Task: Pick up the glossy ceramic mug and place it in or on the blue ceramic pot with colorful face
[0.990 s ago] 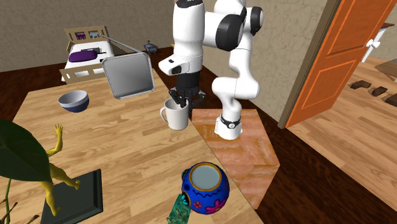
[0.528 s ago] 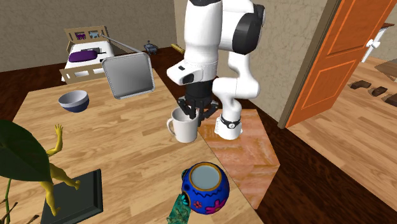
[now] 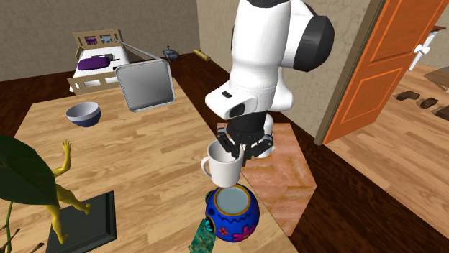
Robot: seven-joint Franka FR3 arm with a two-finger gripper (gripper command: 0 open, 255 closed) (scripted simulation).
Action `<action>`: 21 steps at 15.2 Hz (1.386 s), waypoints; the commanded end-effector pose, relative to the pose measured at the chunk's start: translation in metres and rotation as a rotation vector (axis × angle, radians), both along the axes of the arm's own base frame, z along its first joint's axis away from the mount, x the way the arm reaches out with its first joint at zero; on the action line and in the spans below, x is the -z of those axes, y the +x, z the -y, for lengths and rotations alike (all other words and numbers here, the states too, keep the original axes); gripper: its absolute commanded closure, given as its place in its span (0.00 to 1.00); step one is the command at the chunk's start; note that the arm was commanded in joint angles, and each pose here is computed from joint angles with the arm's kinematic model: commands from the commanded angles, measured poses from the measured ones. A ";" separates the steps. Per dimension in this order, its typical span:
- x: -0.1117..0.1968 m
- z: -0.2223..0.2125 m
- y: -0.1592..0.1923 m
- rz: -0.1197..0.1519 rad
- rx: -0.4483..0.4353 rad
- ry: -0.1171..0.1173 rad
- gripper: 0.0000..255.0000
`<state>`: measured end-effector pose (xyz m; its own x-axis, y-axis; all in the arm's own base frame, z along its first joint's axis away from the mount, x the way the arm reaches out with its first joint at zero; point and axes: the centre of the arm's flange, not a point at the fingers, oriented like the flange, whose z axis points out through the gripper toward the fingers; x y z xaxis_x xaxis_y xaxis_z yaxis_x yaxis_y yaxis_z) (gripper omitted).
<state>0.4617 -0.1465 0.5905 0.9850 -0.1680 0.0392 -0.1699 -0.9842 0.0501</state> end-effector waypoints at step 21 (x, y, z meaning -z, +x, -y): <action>0.089 -0.012 0.028 0.000 0.000 0.000 1.00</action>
